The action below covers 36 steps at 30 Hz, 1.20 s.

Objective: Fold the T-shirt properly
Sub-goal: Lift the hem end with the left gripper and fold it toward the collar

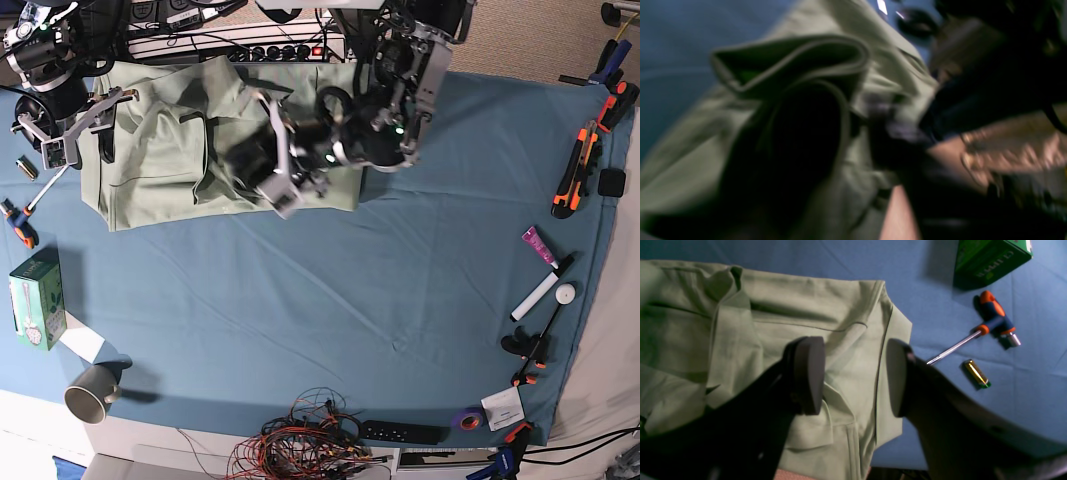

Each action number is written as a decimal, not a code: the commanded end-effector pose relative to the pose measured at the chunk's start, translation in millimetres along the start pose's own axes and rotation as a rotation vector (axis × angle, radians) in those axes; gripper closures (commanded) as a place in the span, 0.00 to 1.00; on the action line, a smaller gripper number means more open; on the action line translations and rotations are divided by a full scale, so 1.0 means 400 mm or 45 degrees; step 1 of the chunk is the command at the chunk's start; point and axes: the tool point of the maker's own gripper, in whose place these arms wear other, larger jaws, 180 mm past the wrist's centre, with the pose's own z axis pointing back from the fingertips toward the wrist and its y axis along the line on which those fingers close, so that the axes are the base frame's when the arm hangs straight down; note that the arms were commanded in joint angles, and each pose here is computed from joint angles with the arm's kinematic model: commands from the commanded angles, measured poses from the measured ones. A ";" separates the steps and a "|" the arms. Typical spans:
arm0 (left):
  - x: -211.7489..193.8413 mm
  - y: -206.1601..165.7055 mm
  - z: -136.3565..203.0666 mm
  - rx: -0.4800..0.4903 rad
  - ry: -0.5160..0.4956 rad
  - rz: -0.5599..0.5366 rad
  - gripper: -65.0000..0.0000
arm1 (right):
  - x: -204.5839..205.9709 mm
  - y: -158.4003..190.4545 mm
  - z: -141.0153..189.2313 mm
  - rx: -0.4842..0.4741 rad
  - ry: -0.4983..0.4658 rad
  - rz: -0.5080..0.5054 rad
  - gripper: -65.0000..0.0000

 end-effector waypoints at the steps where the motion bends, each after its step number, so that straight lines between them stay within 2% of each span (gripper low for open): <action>1: 0.047 -0.033 -0.012 -0.053 -0.078 -0.016 0.47 | 0.026 -0.007 0.008 -0.011 -0.052 0.015 0.54; 2: 0.045 -0.043 -0.020 -0.059 -0.070 -0.006 0.41 | 0.025 -0.007 0.008 -0.011 -0.052 0.015 0.54; 3: 0.039 -0.049 -0.028 -0.057 -0.053 -0.002 0.41 | 0.025 -0.007 0.008 -0.011 -0.052 0.015 0.54; 9: 0.025 -0.049 -0.039 -0.030 0.001 -0.056 0.43 | 0.026 -0.007 0.008 -0.011 -0.052 0.015 0.54; 12: 0.036 -0.033 -0.028 -0.011 -0.006 -0.069 0.58 | 0.025 -0.007 0.008 -0.011 -0.051 0.016 0.54; 15: 0.058 -0.027 0.001 -0.022 -0.034 -0.096 0.87 | 0.025 -0.008 0.008 -0.011 -0.051 0.016 0.54; 17: 0.073 -0.018 0.030 -0.021 -0.053 -0.098 0.97 | 0.025 -0.007 0.008 -0.011 -0.051 0.016 0.54; 21: 0.095 0.034 0.098 0.047 -0.117 -0.059 1.00 | 0.025 -0.007 0.008 -0.011 -0.051 0.016 0.54; 25: 0.073 0.126 0.166 0.214 -0.127 0.044 1.00 | 0.025 -0.007 0.008 -0.011 -0.051 0.016 0.54; 30: -0.014 0.206 0.209 0.428 -0.016 0.111 1.00 | 0.026 -0.007 0.008 -0.011 -0.053 0.016 0.54; 36: -0.039 0.204 0.198 0.454 0.024 0.070 1.00 | 0.027 -0.007 0.008 -0.011 -0.056 0.016 0.54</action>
